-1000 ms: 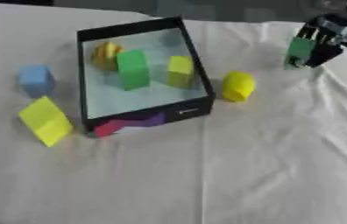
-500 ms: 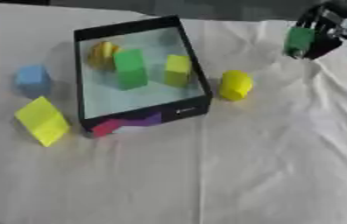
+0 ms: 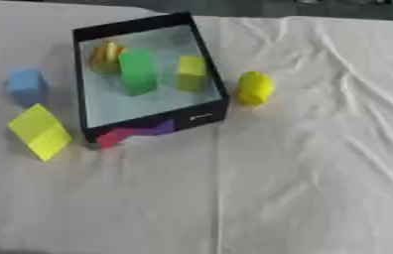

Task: Pick up objects on the table and place them in the box.

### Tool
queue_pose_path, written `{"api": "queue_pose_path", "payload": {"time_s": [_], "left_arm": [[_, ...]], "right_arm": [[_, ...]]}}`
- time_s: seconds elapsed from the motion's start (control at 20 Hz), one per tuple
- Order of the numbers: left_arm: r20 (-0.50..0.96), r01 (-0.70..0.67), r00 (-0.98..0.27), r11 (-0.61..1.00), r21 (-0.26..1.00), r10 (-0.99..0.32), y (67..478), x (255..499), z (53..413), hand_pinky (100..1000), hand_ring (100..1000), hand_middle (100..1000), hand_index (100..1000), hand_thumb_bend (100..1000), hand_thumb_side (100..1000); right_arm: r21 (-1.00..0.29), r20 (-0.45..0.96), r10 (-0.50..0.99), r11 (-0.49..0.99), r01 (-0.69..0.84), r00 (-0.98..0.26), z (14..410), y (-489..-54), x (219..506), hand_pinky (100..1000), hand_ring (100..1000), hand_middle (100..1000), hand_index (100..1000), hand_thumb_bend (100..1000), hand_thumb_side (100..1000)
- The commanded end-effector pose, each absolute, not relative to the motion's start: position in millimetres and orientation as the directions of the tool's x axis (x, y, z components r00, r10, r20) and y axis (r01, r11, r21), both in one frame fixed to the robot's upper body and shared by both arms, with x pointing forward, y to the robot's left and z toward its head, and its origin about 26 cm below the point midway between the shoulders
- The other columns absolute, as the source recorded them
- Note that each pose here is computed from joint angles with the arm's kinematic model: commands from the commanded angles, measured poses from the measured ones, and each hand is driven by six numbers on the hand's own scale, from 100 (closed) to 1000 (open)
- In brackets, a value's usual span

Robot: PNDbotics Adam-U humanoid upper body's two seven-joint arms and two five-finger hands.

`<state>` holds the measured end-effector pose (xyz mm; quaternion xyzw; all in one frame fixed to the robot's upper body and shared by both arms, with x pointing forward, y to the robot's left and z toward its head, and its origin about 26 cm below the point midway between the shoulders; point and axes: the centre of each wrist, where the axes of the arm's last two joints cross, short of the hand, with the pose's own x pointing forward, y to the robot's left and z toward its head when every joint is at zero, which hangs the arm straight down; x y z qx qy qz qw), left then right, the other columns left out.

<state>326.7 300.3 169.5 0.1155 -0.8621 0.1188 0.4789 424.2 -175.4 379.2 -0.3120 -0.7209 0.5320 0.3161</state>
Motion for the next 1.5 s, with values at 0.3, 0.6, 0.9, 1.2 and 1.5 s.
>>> {"api": "queue_pose_path", "payload": {"time_s": [0.3, 0.6, 0.9, 1.2, 1.5], "left_arm": [[0.879, -0.388, -0.458, 0.92, -0.062, -0.134, 320, 327, 158, 734, 782, 745, 796, 108, 782], [0.898, -0.296, -0.426, 0.955, -0.022, -0.112, 303, 338, 151, 733, 781, 745, 797, 103, 796], [0.903, -0.233, -0.418, 0.973, 0.0, -0.1, 290, 343, 149, 732, 781, 745, 797, 101, 799], [0.903, -0.223, -0.418, 0.975, 0.007, -0.102, 288, 343, 148, 733, 782, 745, 797, 100, 798], [0.903, -0.231, -0.416, 0.973, 0.012, -0.109, 290, 341, 147, 734, 782, 745, 798, 101, 798]], "right_arm": [[-0.966, 0.13, 0.697, 0.249, 0.068, -0.705, 368, -97, 420, 604, 505, 416, 566, 342, 100], [-0.974, 0.141, 0.717, 0.224, 0.035, -0.683, 322, -62, 440, 623, 519, 431, 580, 350, 100], [-0.989, 0.091, 0.746, 0.144, 0.027, -0.659, 279, -51, 453, 657, 550, 461, 612, 350, 107], [-0.999, 0.022, 0.753, 0.044, 0.017, -0.658, 272, -56, 456, 784, 804, 757, 863, 344, 156], [-0.997, 0.012, 0.77, 0.058, 0.052, -0.638, 298, -70, 453, 852, 868, 840, 920, 307, 100]]}}
